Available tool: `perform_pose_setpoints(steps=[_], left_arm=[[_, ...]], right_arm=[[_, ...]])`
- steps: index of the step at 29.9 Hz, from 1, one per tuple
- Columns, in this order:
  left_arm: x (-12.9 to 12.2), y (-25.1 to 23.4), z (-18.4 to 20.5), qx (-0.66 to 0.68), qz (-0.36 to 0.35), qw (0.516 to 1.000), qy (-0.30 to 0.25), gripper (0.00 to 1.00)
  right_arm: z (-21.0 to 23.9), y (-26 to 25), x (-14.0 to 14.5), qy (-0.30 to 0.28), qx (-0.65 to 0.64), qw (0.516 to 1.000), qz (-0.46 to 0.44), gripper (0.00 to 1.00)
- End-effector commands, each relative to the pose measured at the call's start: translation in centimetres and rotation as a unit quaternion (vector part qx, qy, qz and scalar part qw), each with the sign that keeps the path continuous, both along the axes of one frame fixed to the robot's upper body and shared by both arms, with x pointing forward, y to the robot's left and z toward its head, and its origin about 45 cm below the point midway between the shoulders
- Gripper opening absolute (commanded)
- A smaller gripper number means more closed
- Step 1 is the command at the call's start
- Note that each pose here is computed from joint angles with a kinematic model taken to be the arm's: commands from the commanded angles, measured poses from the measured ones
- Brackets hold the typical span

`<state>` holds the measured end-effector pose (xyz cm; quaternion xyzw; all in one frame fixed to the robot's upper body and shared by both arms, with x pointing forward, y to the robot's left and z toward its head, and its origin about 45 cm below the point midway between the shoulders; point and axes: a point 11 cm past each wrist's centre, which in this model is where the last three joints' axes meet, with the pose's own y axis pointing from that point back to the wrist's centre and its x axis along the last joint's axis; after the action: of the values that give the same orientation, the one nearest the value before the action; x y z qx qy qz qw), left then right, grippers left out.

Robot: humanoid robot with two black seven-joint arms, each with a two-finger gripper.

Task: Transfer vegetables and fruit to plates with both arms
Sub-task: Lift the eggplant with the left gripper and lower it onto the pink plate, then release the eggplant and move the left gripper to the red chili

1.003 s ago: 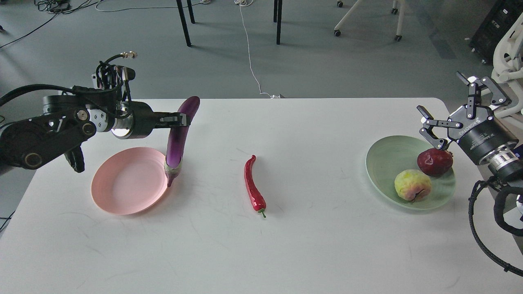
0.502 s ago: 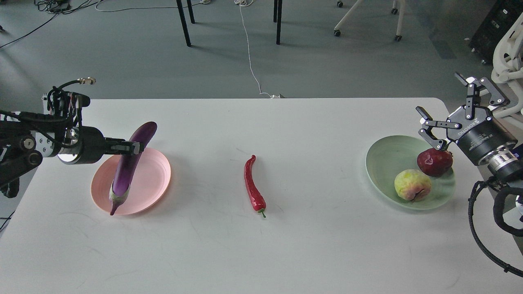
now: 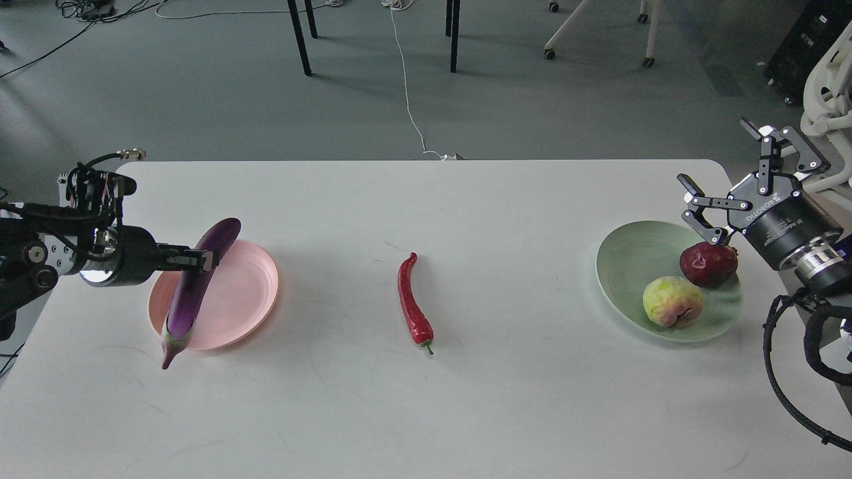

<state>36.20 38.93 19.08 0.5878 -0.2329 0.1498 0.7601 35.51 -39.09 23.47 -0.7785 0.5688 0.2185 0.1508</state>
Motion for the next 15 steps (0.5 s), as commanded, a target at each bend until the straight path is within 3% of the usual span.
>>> perform_pose_setpoints(steps=[1, 8, 11, 15], left_arm=[[-0.1, 0.2, 0.0, 0.014, -0.022, 1.000, -0.003, 0.45], [-0.1, 0.1, 0.2, 0.009, -0.030, 0.999, -0.004, 0.85], [0.1, -0.1, 0.4, 0.005, -0.031, 0.999, -0.008, 0.93], [1.5, -1.6, 2.3, -0.018, -0.038, 0.998, -0.037, 0.96]], right_arm=[[-0.2, 0.0, -0.1, 0.002, 0.000, 1.000, 0.001, 0.99], [-0.2, 0.0, -0.2, 0.003, 0.000, 1.000, 0.000, 0.99], [-0.2, 0.1, -0.2, 0.003, 0.001, 1.000, 0.001, 0.99], [-0.2, 0.1, -0.2, 0.002, 0.001, 1.000, 0.001, 0.99]])
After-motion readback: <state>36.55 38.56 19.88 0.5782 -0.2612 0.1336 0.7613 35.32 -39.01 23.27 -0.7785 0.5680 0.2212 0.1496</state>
